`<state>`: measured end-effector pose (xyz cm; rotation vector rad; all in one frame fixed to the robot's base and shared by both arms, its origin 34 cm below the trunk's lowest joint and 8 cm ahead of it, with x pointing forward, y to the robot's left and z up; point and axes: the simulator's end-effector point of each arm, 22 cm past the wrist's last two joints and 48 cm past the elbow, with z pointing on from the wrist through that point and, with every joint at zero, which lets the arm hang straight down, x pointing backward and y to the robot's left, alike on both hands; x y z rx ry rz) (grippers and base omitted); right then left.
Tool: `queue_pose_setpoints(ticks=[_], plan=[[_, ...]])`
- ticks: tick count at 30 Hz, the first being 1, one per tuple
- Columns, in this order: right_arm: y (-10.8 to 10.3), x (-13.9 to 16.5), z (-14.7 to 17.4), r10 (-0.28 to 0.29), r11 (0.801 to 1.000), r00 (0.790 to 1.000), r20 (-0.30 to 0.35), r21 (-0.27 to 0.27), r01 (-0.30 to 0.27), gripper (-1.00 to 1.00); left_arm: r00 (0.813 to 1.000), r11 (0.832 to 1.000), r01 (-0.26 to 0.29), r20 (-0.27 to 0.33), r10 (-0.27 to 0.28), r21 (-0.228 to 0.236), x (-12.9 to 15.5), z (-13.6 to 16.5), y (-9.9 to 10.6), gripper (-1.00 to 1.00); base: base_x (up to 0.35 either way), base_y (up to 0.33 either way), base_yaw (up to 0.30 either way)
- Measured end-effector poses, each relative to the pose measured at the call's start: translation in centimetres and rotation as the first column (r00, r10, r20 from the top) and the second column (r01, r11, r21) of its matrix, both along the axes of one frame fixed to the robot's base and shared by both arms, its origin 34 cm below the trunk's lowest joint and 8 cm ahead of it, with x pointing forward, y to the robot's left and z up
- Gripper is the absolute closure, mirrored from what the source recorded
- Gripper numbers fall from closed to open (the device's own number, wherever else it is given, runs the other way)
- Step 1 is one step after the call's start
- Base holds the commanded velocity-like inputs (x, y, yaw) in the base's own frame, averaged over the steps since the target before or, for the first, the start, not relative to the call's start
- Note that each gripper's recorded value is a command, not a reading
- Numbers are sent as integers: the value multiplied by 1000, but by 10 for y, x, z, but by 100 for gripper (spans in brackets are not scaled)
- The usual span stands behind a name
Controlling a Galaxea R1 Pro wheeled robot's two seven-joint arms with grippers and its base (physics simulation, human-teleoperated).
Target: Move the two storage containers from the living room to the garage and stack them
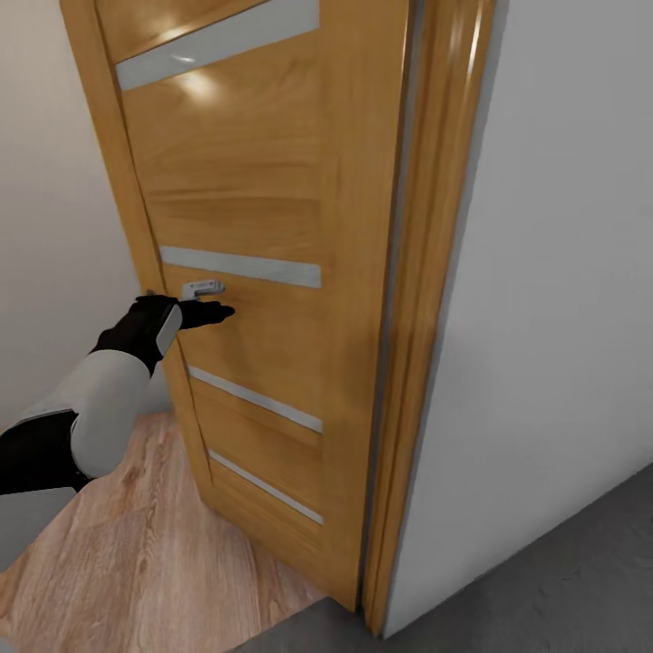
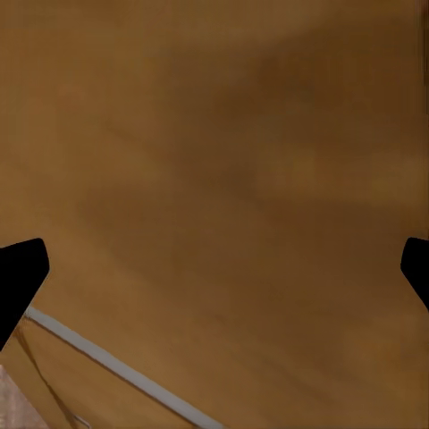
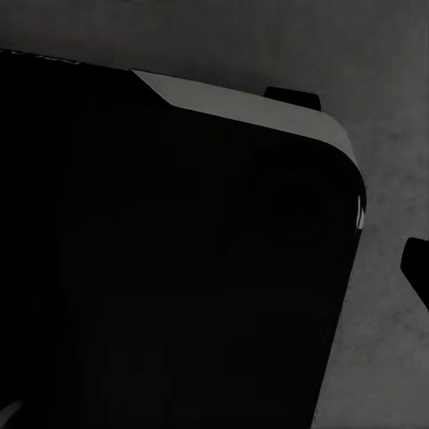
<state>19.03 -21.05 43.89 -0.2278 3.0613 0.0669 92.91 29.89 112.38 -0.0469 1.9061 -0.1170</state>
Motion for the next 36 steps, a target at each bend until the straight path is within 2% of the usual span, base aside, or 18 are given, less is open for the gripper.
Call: queue_pose_setpoints(ticks=[4,14,20,36], plan=[[0,0,0,0,1000,1000,0,0,0,-100,1000,1000,8,9,-7,-17,1,1,-3,-100,-58,181,-70],[0,0,0,0,1000,1000,0,0,0,-100,1000,1000,9,19,-8,-15,2,2,-4,-100,-233,99,-99],[0,0,0,0,1000,1000,0,0,0,-100,1000,1000,7,31,-7,-13,3,4,-4,-100,-78,10,-46],[-2,0,1,0,1000,1000,3,-2,0,-100,1000,1000,4,24,-3,-14,0,3,-5,-100,233,125,-4]])
